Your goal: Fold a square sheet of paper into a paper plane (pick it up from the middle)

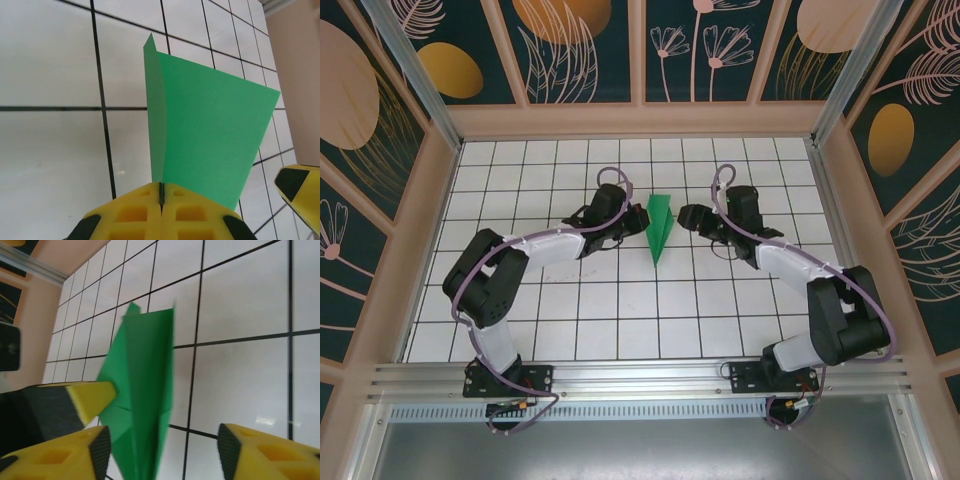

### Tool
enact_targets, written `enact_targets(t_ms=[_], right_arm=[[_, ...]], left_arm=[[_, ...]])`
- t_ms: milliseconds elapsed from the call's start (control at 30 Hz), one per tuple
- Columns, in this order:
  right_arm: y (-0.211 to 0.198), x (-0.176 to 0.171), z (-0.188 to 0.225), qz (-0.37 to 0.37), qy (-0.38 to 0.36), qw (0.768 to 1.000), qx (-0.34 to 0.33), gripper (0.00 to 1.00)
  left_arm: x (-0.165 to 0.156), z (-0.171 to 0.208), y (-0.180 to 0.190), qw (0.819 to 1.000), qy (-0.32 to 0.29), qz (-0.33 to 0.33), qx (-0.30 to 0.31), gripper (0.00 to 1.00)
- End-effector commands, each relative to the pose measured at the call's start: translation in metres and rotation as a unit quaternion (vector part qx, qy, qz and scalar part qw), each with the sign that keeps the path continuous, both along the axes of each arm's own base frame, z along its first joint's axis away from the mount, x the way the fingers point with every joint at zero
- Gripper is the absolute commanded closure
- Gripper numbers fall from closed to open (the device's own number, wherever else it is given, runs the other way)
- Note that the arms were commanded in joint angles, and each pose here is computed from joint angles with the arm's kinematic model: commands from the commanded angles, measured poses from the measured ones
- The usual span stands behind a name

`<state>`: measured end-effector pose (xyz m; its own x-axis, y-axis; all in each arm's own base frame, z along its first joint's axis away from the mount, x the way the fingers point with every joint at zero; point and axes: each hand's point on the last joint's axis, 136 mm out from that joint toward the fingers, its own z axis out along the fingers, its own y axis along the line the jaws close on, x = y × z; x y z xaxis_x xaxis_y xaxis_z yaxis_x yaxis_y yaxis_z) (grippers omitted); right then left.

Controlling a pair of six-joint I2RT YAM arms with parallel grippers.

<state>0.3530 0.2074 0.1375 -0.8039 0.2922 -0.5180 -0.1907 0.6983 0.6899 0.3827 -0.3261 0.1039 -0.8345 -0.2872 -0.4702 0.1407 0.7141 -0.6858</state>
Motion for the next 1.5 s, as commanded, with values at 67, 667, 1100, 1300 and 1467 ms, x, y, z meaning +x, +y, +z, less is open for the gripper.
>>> enact_targets(t_ms=[67,667,1100,1300,1467], right_arm=[[0.032,-0.010,0.005,0.023,0.010,1.000,0.017,0.57],[0.064,-0.012,-0.048,0.030,0.088,0.995,-0.026,0.61],[0.063,-0.014,-0.082,0.030,0.123,0.991,-0.050,0.58],[0.066,-0.011,-0.076,0.030,0.117,0.992,-0.043,0.57],[0.072,-0.011,-0.041,0.047,0.074,0.996,-0.016,0.54]], left_arm=[[0.000,-0.002,-0.006,0.998,-0.002,-0.015,-0.061,1.00],[-0.018,-0.060,0.018,0.996,0.053,0.006,-0.074,1.00],[-0.017,-0.080,0.035,0.995,0.073,0.035,-0.058,1.00],[-0.018,-0.083,0.037,0.995,0.077,0.035,-0.056,1.00],[-0.019,-0.079,0.033,0.995,0.075,0.023,-0.065,1.00]])
